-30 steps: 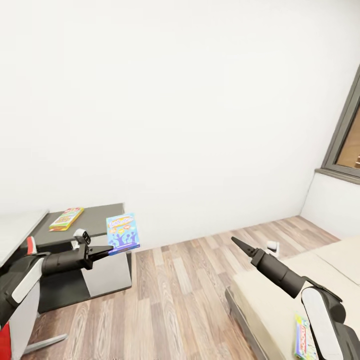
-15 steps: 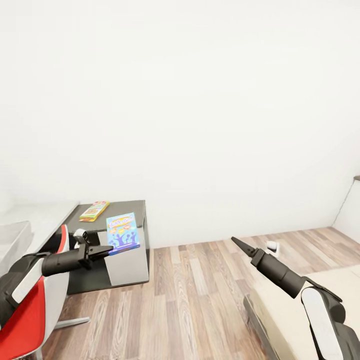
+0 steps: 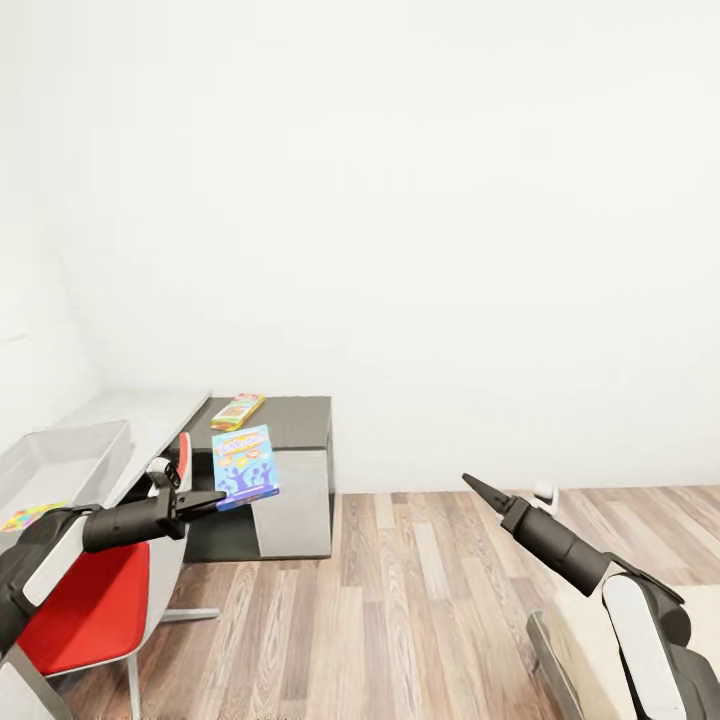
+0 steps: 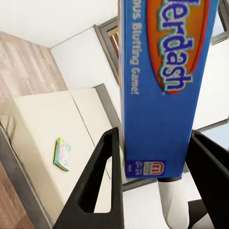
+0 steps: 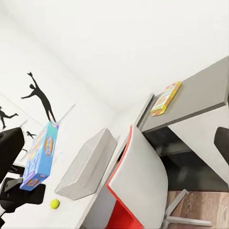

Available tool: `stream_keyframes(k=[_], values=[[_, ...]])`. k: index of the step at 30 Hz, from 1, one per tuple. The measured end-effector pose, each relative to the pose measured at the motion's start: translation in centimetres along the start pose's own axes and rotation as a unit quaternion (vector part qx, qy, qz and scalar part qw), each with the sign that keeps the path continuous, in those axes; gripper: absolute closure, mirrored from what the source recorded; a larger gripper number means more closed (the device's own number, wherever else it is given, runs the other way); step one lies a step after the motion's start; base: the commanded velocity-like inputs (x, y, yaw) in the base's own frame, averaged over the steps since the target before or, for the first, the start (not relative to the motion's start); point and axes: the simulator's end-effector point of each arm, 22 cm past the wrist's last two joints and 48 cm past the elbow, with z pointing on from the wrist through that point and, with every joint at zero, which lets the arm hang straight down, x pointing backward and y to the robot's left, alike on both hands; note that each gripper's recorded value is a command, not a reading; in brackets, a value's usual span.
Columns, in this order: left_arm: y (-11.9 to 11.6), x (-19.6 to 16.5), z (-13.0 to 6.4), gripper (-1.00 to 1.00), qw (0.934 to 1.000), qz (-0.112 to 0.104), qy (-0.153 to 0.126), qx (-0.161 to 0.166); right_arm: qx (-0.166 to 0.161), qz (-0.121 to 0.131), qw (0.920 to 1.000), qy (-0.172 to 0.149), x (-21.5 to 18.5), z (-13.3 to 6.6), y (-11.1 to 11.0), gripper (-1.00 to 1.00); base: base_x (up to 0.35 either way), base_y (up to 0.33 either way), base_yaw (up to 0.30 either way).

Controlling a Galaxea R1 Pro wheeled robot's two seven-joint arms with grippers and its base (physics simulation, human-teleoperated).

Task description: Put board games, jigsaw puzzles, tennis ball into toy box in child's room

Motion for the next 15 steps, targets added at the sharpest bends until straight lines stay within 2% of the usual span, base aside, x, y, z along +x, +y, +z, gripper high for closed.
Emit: stream_keyframes(k=[15], values=[[-0.08, -0.16, -0.12, 1.0, 1.0, 0.0, -0.003, 0.002, 0.001, 0.0, 1.0, 0.0, 0.0, 0.03, -0.02, -1.0, 0.0, 0.0, 0.291]])
